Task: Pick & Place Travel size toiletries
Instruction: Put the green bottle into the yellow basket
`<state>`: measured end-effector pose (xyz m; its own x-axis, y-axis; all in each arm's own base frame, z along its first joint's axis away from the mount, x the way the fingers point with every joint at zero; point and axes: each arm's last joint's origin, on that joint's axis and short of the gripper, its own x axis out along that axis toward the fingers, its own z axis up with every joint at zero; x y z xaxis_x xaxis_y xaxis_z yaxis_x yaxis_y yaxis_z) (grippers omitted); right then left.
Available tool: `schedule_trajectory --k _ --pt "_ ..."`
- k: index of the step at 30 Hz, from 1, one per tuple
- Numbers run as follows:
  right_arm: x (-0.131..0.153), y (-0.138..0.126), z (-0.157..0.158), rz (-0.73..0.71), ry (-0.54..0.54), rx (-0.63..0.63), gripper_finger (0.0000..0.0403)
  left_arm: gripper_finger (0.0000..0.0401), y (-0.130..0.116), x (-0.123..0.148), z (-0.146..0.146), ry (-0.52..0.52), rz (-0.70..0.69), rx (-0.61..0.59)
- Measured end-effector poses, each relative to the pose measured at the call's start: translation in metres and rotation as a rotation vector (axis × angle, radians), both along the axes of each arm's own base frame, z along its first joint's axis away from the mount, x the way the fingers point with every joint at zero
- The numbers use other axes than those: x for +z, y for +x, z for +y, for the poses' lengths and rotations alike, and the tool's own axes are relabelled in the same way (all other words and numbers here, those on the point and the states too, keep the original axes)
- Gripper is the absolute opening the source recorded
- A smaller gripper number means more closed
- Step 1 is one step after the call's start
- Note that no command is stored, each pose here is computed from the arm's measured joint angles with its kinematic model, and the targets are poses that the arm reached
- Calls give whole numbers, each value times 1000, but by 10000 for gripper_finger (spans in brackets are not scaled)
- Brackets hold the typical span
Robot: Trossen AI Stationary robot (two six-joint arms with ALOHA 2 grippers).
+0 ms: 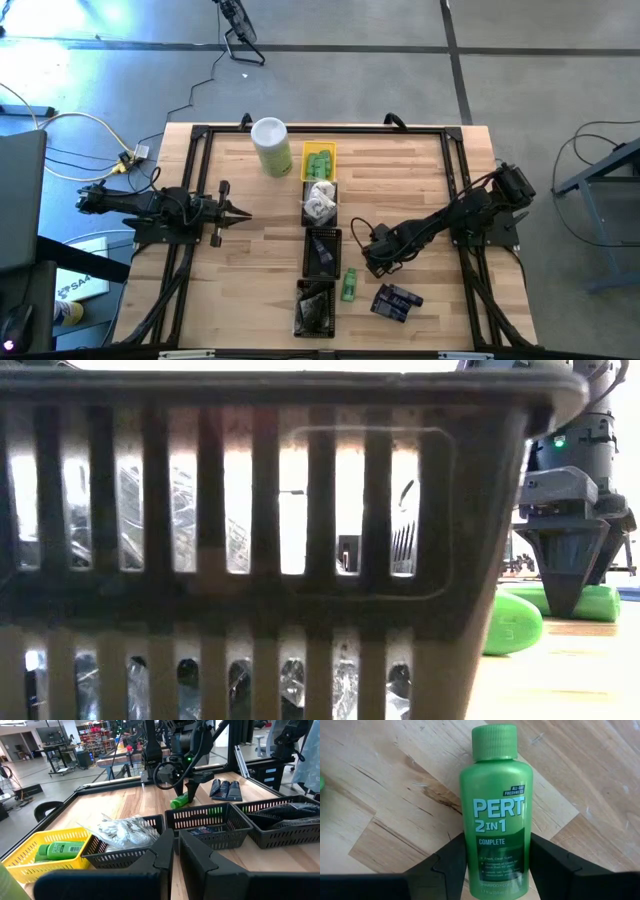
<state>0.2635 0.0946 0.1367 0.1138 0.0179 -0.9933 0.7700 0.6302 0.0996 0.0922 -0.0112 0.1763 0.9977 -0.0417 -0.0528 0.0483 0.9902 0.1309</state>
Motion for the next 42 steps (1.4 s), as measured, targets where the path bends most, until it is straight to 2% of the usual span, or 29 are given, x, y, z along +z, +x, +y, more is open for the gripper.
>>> schedule_trajectory --k 9,22,34,42 --pt "3 0 1 -1 39 2 175 24 0 0 0 0 0 0" --pt "36 -5 -4 -158 20 -34 172 24 0 0 0 0 0 0" --pt "67 2 -11 -448 -101 -106 173 24 0 0 0 0 0 0" --pt "80 15 -16 -631 -162 -93 173 24 0 0 0 0 1 0"
